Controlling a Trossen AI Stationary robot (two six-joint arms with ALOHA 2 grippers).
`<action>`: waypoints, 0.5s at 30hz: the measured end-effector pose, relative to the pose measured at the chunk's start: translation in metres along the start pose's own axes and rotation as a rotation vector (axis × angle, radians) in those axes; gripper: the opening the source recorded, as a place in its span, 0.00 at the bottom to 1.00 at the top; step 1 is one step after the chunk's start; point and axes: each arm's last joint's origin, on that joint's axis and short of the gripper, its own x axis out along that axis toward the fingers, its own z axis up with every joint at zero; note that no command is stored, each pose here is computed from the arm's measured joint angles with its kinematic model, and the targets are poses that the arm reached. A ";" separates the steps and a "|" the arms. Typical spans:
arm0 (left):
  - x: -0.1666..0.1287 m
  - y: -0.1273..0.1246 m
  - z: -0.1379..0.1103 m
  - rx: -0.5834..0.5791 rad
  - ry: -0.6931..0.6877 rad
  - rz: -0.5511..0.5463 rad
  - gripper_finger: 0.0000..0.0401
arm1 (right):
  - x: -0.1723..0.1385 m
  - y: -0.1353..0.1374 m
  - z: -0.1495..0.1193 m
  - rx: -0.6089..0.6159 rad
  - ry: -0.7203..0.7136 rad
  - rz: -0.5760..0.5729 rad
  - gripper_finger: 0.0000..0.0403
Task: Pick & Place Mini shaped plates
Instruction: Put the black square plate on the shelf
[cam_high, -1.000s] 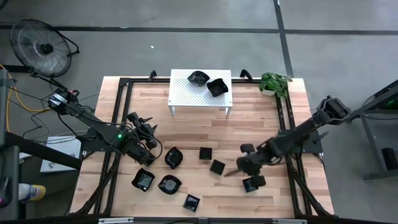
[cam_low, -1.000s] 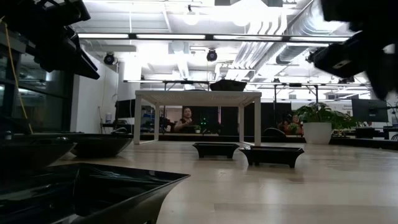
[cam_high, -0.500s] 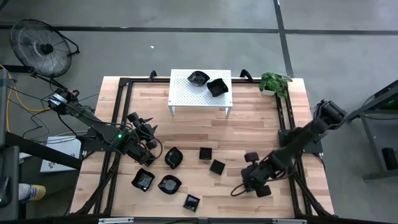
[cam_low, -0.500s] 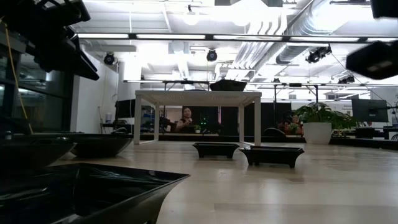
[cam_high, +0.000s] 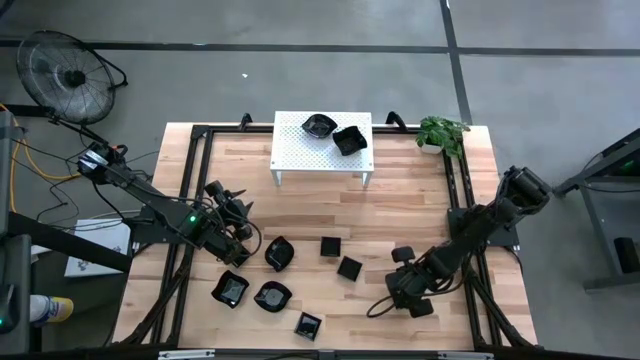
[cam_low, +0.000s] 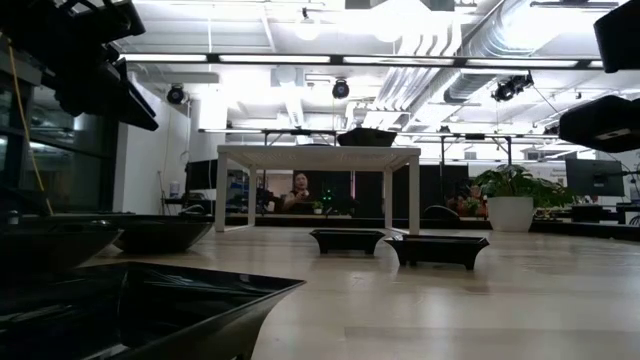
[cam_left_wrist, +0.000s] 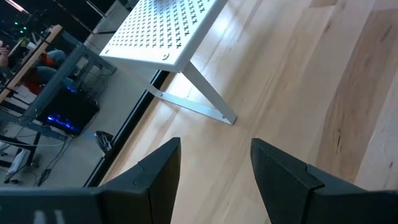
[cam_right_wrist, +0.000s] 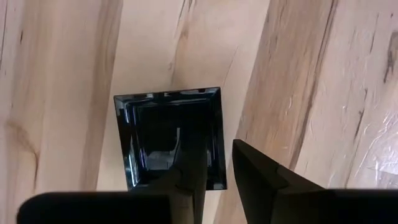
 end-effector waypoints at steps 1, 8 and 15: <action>0.000 0.000 0.000 0.000 0.000 0.000 0.47 | 0.000 0.000 0.000 -0.001 0.001 -0.001 0.18; 0.000 0.000 0.000 0.000 0.000 0.000 0.47 | 0.003 0.000 0.000 -0.017 0.010 -0.003 0.18; 0.000 0.000 0.000 -0.004 -0.001 -0.002 0.47 | 0.012 0.001 0.000 -0.028 0.039 0.001 0.18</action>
